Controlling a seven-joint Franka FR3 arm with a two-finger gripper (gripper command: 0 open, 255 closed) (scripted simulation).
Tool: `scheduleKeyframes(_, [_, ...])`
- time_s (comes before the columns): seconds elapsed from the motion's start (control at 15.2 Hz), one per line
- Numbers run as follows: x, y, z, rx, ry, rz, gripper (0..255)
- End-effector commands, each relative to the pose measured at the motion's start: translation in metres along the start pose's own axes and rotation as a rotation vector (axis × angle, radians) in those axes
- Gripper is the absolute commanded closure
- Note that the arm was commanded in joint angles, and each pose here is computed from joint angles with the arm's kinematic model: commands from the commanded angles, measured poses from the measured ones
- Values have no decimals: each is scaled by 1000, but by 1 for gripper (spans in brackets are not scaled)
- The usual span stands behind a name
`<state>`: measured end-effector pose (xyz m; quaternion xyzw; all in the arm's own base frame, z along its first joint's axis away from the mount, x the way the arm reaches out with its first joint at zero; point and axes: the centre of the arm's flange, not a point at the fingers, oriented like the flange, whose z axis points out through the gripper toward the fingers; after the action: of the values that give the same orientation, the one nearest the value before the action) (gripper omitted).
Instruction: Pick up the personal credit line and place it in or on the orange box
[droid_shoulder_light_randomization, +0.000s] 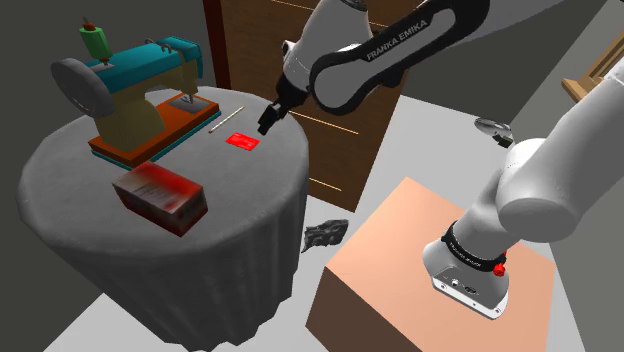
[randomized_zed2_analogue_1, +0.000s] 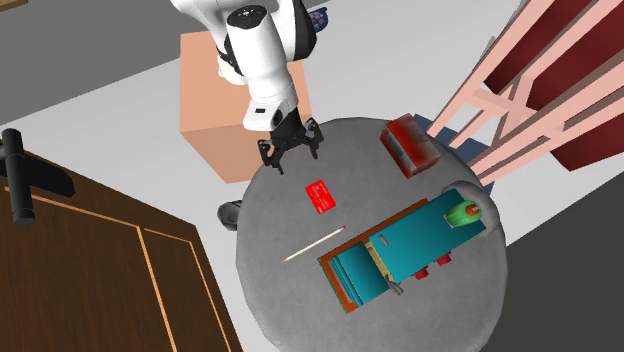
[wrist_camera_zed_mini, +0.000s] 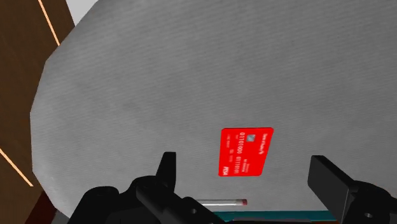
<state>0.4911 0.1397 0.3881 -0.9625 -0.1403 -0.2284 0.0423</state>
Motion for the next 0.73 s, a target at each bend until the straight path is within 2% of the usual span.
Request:
scheduleKeyframes(0.0, [15,-6,22,1,33,-15,0])
scheduleKeyframes(0.4, [50,-23,76,1,114,-57,0])
scheduleKeyframes(0.66, [52,-23,97,1,114,-57,0])
